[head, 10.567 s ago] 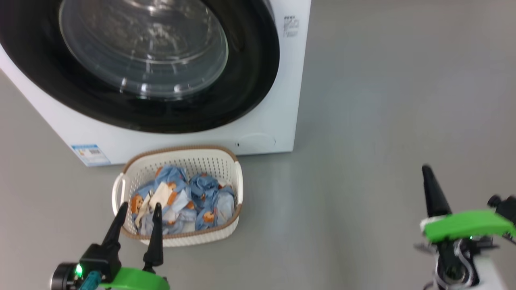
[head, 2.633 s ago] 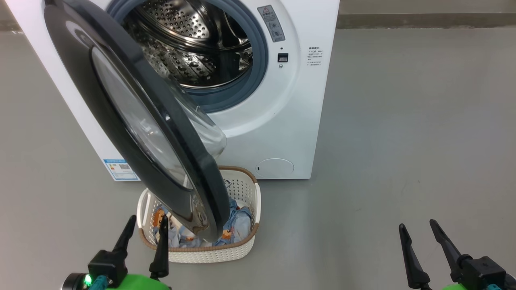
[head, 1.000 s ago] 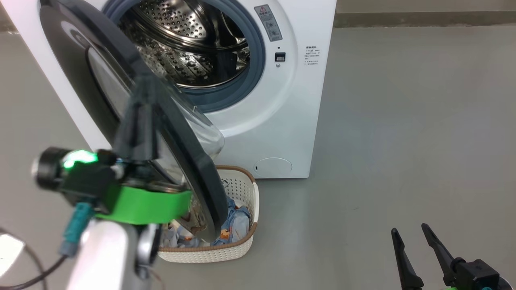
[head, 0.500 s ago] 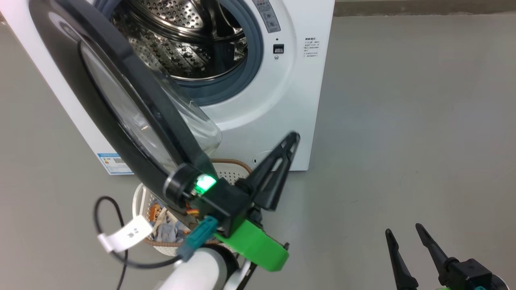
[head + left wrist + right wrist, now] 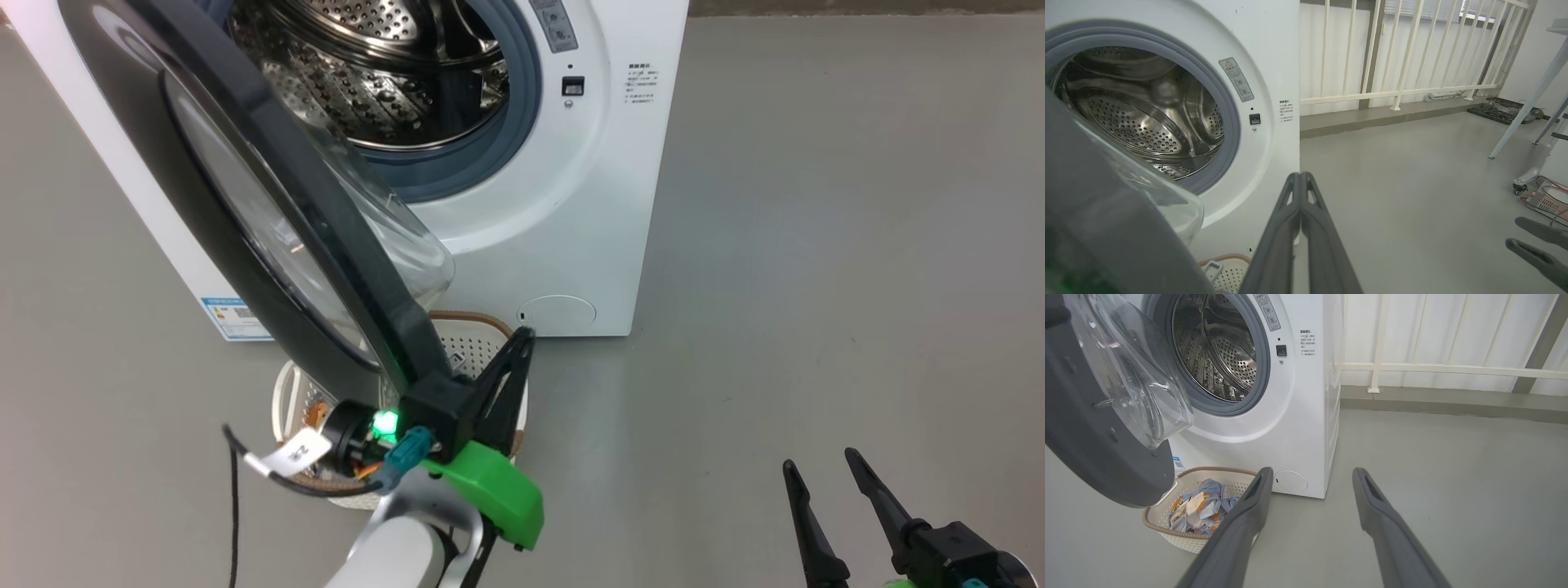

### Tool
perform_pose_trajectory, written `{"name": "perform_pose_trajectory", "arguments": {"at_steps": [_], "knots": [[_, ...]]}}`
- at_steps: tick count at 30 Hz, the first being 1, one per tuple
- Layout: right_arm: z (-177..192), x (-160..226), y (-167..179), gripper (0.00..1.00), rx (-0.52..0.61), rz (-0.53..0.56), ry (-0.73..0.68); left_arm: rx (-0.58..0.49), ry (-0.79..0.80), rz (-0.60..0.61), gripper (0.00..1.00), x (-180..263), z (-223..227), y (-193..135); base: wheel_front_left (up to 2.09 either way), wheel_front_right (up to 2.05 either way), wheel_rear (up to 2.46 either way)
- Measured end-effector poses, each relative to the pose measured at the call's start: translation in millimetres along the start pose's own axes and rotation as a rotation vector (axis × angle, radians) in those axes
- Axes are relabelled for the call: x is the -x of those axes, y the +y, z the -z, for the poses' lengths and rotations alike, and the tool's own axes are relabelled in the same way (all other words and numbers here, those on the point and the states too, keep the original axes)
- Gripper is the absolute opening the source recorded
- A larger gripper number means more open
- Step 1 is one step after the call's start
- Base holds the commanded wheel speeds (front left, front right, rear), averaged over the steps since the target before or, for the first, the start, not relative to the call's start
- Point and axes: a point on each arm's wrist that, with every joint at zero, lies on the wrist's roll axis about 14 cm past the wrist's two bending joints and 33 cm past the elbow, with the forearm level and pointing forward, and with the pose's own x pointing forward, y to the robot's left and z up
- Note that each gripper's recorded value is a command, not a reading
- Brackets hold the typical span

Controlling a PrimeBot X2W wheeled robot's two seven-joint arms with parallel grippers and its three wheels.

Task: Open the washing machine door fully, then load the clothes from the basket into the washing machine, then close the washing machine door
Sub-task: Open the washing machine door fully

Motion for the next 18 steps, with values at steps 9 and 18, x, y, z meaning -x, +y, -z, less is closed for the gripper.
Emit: {"name": "perform_pose_trajectory", "arguments": {"at_steps": [9,18], "knots": [[-3,1,0,1.00,0.000,0.002,-0.010,0.043,0.009,-0.102,0.00,10,14,23,0.00,0.00,0.00],[-4,1,0,1.00,-0.001,-0.001,-0.011,0.050,0.018,-0.177,0.00,19,21,44,0.00,0.00,0.00]]}}
